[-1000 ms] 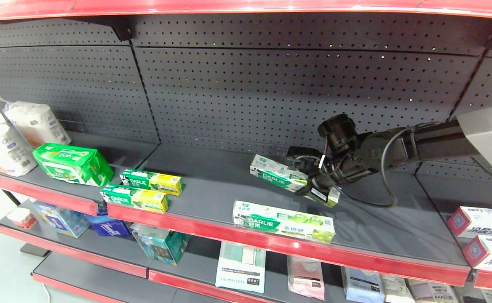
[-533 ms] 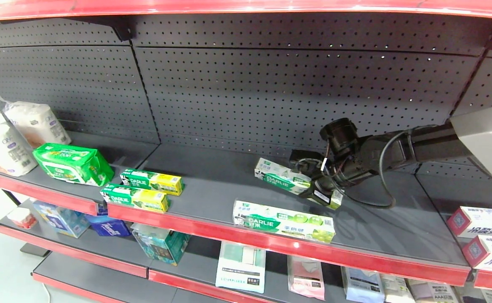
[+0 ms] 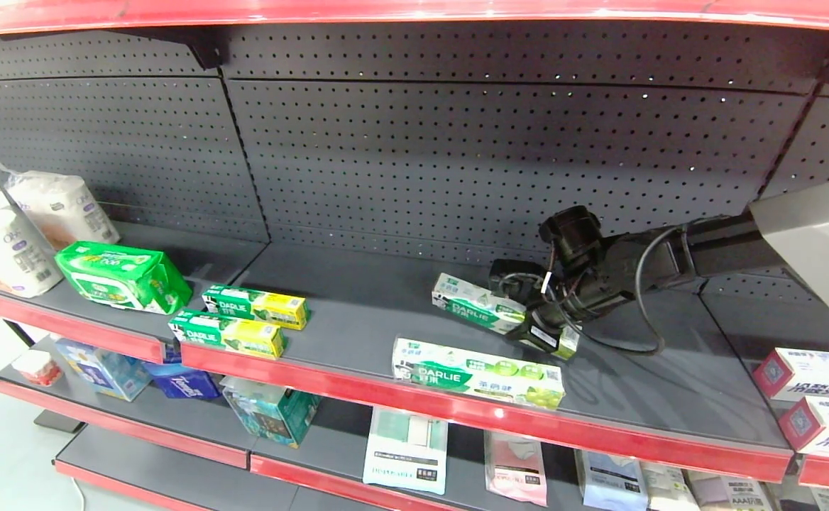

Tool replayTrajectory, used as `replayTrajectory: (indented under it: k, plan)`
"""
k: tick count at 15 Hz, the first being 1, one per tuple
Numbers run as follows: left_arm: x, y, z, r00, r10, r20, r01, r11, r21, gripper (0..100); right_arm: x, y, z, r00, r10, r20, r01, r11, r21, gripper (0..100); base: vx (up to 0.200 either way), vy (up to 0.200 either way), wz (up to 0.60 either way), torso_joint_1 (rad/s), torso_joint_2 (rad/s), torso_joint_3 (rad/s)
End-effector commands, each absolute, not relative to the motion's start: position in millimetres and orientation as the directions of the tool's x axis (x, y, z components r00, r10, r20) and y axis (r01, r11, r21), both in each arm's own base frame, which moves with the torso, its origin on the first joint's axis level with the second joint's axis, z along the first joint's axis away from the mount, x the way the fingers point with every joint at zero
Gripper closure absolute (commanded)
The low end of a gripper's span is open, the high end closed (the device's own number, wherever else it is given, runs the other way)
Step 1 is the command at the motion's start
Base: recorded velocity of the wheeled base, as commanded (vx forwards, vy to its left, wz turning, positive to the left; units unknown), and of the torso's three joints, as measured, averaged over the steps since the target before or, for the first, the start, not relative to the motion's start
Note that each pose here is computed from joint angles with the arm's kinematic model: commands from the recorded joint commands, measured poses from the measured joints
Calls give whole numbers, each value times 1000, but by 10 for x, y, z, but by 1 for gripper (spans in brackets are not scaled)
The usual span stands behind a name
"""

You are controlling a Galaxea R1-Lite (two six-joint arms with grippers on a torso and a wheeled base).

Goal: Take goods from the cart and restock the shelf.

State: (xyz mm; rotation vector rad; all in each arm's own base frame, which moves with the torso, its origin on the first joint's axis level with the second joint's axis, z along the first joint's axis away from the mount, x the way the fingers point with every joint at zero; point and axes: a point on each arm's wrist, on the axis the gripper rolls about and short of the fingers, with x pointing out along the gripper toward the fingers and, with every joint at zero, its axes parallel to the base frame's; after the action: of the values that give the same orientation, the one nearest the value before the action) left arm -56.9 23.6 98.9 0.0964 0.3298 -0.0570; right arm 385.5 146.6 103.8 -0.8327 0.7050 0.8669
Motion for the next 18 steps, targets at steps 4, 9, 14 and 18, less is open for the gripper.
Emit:
replayTrajectory:
  k: [4,9,14,18]
  plan:
    - [-566,236,990,944,-41,-328,73,994,86,0,3867,1467,999,466,362,-807,-863,388,-325,0,0,0,0,0,0,0]
    - [-568,235,989,944,-41,-327,73,994,85,0,3862,1462,1073,490,358,-795,-851,395,-347,0,0,0,0,0,0,0]
    - [-569,237,987,944,-37,-328,69,994,87,0,3833,1377,1215,521,355,-776,-821,457,-343,0,0,0,0,0,0,0]
    - [-567,235,990,944,-40,-328,71,994,86,0,3748,1353,1189,504,347,-791,-824,469,-319,0,0,0,0,0,0,0]
